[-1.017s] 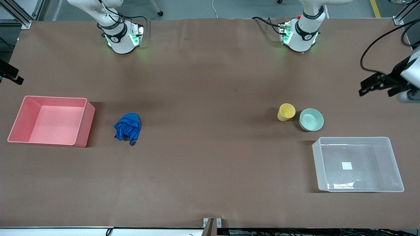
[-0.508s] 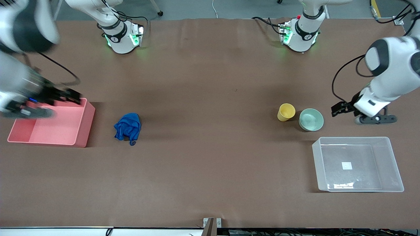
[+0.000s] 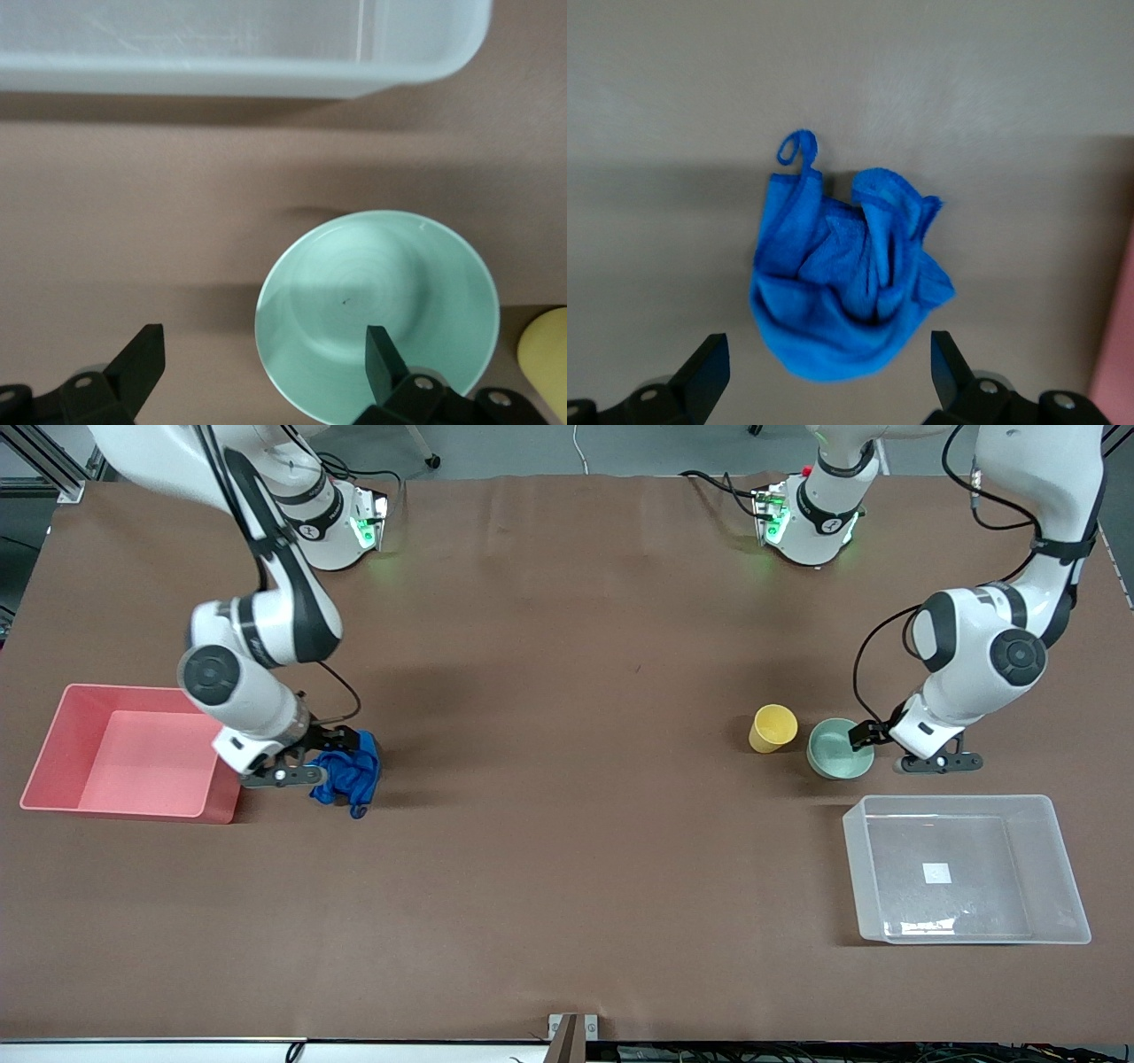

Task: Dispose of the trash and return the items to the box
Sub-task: 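Reach the right gripper to the blue cloth while the left gripper reaches the bowl, then grasp the blue cloth with the right gripper while the left gripper grasps the bowl, then carry the cloth into the pink bin while the left gripper carries the bowl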

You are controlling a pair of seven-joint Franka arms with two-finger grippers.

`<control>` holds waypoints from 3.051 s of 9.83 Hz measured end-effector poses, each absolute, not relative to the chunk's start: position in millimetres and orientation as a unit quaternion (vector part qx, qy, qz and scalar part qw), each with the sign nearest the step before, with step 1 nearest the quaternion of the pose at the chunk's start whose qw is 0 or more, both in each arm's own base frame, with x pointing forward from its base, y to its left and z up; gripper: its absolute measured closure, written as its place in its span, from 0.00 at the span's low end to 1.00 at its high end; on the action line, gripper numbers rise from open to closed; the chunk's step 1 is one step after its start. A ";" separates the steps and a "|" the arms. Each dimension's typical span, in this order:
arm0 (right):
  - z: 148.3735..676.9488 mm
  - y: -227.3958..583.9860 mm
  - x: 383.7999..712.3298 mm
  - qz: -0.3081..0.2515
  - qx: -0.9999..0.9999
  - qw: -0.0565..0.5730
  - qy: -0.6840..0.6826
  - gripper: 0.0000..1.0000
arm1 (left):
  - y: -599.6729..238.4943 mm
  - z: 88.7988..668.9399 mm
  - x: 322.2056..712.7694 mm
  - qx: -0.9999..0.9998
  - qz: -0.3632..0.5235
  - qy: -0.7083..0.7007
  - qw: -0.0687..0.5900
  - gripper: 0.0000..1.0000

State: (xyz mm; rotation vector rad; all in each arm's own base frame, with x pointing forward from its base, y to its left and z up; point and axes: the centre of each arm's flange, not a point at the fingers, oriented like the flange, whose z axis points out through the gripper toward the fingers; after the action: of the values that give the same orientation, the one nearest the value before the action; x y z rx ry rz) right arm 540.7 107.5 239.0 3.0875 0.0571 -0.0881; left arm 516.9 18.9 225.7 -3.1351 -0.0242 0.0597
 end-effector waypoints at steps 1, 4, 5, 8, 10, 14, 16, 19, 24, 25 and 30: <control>218.9 105.7 541.5 -0.027 0.999 0.028 0.008 0.00 | 18.9 216.1 515.2 -1.000 0.022 -0.007 0.004 0.01; 196.9 102.7 547.6 0.000 0.999 0.027 -0.021 0.00 | 19.5 188.0 513.3 -1.000 0.019 -0.002 0.006 0.08; 192.4 100.7 549.0 0.006 0.999 0.026 -0.024 0.00 | 20.2 182.1 512.9 -1.000 0.019 -0.002 0.007 0.11; 182.6 98.5 547.4 0.001 0.999 0.029 -0.027 0.14 | 24.0 183.4 514.7 -1.000 0.013 -0.006 0.005 0.56; 181.7 95.2 547.7 0.000 0.999 0.030 -0.031 0.46 | 21.2 189.9 516.3 -1.000 0.007 -0.003 0.004 0.86; 231.5 97.8 573.3 -0.058 0.997 0.043 -0.038 0.87 | 17.9 248.3 519.3 -1.000 -0.004 -0.001 0.000 0.96; 348.8 80.7 613.5 -0.094 0.992 0.052 -0.059 0.87 | 17.1 296.2 534.1 -1.000 -0.022 0.000 -0.002 0.96; 455.5 -56.0 626.2 -0.093 0.993 0.074 -0.017 0.87 | 19.4 370.4 586.1 -0.999 -0.048 -0.003 -0.007 0.96; 299.9 -235.7 564.8 -0.069 0.995 0.057 0.032 0.87 | 88.7 341.8 697.2 -0.997 -0.075 -0.012 -0.028 0.96; 270.4 -225.2 553.3 -0.060 0.996 0.055 0.040 0.85 | 107.9 318.4 708.0 -0.997 -0.067 -0.010 -0.036 0.96; 230.7 -207.1 537.1 -0.046 0.996 0.051 0.053 0.38 | 140.7 224.0 718.9 -0.998 -0.045 -0.019 -0.038 0.95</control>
State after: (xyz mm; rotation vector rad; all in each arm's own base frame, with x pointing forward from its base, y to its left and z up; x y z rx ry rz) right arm 537.1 -207.1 230.7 3.0330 0.1604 -0.1393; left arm 718.9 140.7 224.0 -3.2145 -0.0608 -0.1438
